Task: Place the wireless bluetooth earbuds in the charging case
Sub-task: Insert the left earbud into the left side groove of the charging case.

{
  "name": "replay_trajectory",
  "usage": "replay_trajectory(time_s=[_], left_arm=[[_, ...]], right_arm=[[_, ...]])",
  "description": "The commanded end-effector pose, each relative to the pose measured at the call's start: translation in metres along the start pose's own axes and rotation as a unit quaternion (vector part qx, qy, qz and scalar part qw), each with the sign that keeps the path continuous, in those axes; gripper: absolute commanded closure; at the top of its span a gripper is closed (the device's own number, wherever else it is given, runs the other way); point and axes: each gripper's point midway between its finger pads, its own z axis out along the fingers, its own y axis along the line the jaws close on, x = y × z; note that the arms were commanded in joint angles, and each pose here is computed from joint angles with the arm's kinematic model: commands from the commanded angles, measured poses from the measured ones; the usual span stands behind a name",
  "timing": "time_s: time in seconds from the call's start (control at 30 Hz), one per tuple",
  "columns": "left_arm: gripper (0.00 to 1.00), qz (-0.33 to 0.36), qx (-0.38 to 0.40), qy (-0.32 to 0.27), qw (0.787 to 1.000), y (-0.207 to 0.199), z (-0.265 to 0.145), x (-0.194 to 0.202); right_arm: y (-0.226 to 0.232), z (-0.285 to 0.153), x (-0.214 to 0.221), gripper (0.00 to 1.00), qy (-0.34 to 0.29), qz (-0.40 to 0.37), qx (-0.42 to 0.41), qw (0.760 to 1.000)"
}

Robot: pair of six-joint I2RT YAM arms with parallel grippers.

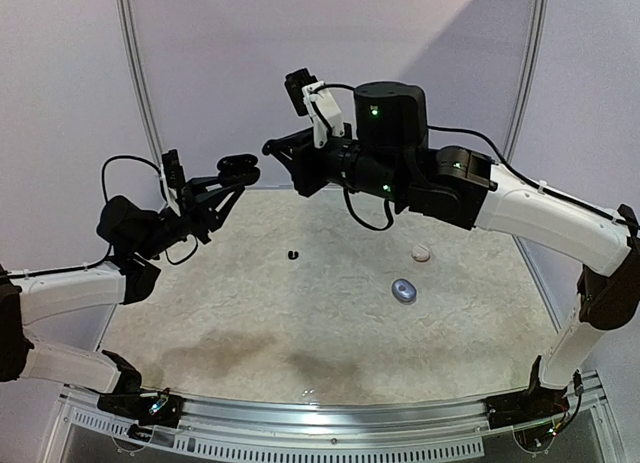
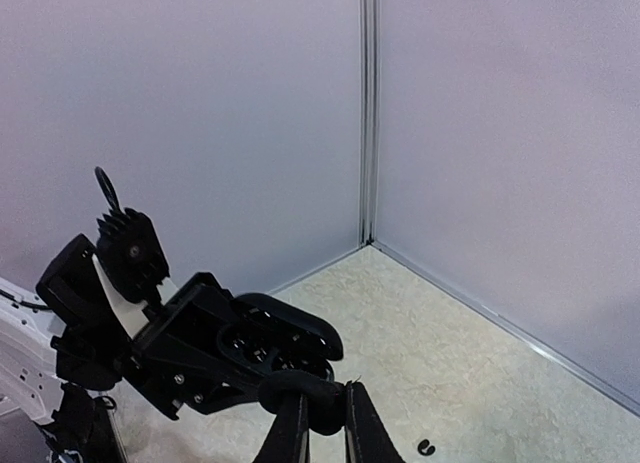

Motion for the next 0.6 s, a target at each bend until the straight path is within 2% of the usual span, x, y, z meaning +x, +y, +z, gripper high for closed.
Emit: replay_trajectory(time_s=[0.0,0.27,0.57], left_arm=[[1.00,-0.001,0.002,-0.018,1.000,-0.001,0.005,-0.007],[1.00,-0.041,-0.009,-0.011,0.999,0.007,0.007,-0.005],[1.00,-0.050,-0.007,0.002,0.999,0.007,0.005,-0.001]], right_arm=[[0.020,0.010,-0.022,1.00,-0.033,-0.029,-0.003,0.999],[0.039,0.035,-0.007,1.00,-0.025,-0.072,-0.022,0.997],[0.045,0.053,0.006,1.00,-0.008,-0.117,-0.025,0.993]])
